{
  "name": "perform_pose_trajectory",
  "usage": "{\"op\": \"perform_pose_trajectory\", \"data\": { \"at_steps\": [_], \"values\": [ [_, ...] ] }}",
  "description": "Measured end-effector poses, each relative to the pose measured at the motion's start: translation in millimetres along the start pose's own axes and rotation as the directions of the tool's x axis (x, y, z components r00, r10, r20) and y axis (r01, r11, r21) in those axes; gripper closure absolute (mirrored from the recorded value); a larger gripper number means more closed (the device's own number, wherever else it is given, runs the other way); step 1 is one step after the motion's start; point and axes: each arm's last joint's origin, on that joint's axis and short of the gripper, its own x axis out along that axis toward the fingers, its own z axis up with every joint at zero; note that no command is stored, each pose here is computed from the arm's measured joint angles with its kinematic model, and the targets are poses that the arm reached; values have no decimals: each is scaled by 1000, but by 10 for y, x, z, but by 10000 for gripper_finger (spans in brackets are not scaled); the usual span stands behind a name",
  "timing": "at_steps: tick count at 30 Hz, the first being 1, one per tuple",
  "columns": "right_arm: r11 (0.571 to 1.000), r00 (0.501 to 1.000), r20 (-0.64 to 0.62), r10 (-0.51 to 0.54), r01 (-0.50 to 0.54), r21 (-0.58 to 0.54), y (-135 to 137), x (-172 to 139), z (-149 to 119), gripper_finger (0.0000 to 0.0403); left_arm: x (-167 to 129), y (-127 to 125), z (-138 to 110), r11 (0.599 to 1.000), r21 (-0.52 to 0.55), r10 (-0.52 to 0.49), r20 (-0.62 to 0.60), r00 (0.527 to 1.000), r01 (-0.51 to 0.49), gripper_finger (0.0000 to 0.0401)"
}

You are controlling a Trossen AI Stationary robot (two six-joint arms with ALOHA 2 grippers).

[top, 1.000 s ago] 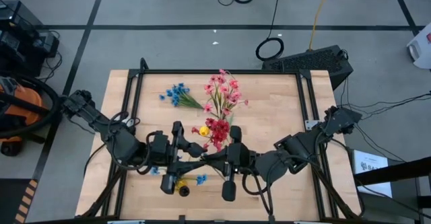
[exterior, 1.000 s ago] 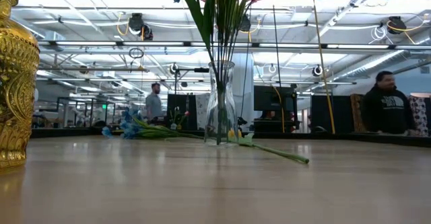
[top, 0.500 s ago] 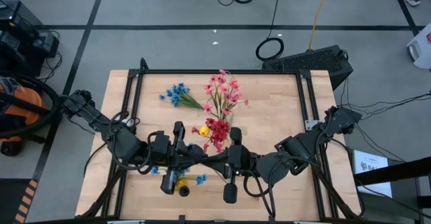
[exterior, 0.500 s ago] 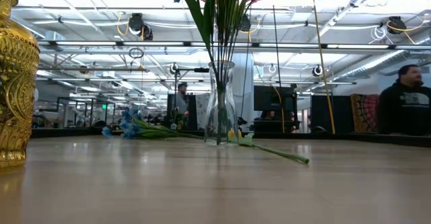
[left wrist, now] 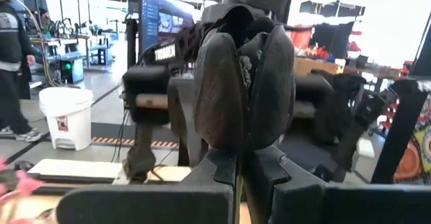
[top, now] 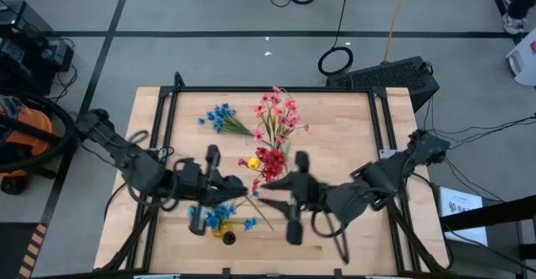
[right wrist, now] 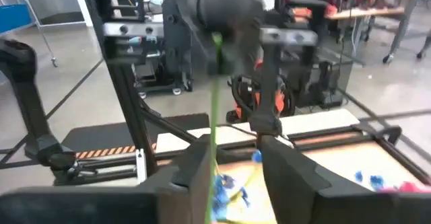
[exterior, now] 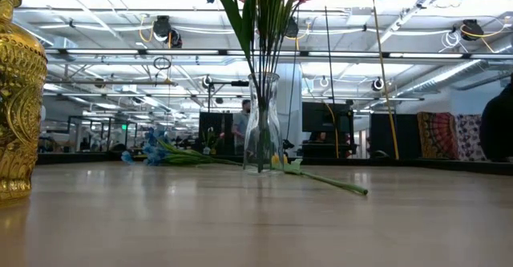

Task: Sort flowers into vase by color
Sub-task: Put the black tulip into the yellow vase

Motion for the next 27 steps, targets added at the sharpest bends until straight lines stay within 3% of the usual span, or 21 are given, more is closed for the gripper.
{"op": "perform_pose_trajectory", "data": {
  "at_steps": [6, 15, 22, 27],
  "values": [
    [993, 991, -134, -15, 31, 114, -145, -392, 26, 258, -432, 83, 224, 1000, -16, 17, -30, 999, -17, 389],
    [975, 943, -304, -138, 184, 128, -125, -693, -238, 257, -1074, 292, 548, 991, -84, 108, 13, 994, -107, 390],
    [952, 937, -311, -158, 228, 204, -65, -780, -300, 257, -1350, 457, 704, 986, -83, 148, 60, 987, -143, 390],
    [929, 941, -300, -159, 245, 278, -2, -823, -331, 257, -1478, 532, 747, 990, -96, 111, 65, 992, -104, 390]
  ]
}}
